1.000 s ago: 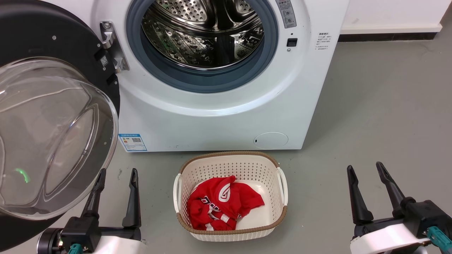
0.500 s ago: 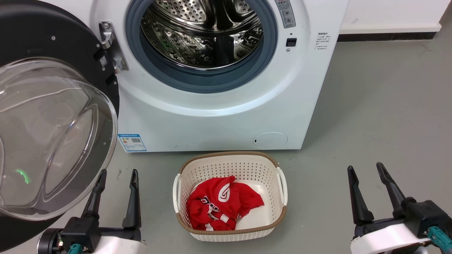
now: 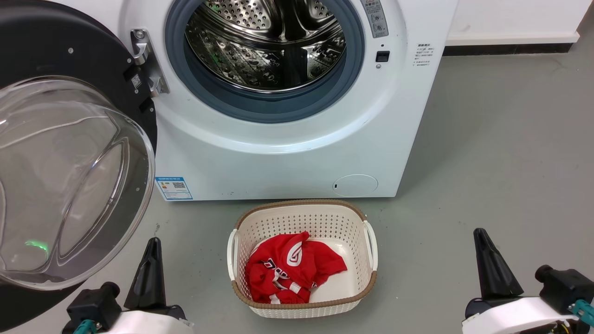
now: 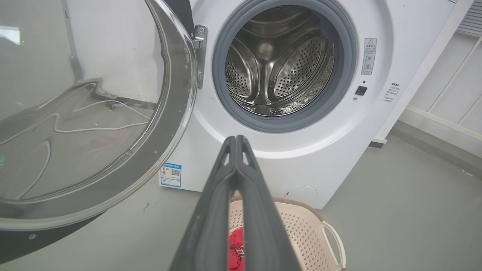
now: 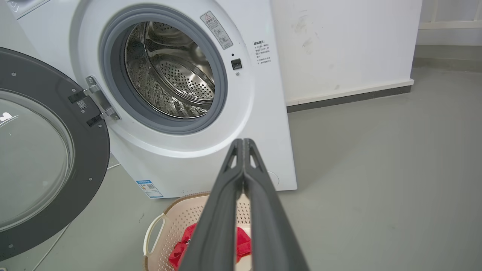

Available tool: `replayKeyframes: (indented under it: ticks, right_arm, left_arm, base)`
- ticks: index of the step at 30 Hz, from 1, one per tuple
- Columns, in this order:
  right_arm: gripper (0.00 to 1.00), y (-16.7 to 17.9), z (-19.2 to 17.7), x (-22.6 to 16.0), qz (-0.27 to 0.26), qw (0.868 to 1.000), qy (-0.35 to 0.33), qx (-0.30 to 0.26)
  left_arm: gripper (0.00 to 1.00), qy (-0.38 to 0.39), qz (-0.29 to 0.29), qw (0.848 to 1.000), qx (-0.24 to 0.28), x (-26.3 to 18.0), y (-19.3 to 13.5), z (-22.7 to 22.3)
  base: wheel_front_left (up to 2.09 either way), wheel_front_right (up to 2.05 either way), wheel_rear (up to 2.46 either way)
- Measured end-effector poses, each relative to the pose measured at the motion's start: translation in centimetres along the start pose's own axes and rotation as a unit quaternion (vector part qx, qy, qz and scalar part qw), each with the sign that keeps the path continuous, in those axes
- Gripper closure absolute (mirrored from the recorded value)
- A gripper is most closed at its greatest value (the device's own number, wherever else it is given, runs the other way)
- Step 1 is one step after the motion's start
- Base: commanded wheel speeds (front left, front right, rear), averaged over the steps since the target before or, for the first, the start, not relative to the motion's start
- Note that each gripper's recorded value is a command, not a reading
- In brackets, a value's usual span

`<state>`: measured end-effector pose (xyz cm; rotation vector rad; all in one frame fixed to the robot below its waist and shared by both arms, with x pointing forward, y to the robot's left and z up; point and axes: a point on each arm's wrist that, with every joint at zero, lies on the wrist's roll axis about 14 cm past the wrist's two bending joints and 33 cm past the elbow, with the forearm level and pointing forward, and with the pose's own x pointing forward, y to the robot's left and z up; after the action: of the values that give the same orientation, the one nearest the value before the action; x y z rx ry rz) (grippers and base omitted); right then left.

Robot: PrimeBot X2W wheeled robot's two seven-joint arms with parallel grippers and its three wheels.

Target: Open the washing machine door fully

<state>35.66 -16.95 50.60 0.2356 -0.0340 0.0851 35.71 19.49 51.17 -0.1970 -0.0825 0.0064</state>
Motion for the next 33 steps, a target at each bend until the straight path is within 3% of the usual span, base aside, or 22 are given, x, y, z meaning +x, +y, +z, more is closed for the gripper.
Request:
replayKeyframes:
  ticks: [14,33]
  right_arm:
    - [1.0,-0.9,-0.2,0.5,-0.021,0.991,0.005,0.134]
    - [1.0,-1.8,-0.3,1.1,-0.04,0.962,0.006,0.27]
  left_arm:
    - [1.0,0.018,0.025,0.99,-0.135,0.4,0.7,-0.7]
    - [1.0,0.032,0.044,0.959,-0.277,1.0,1.2,-1.3]
  base:
    - [0.0,0.0,0.0]
    - [0.0,0.0,0.0]
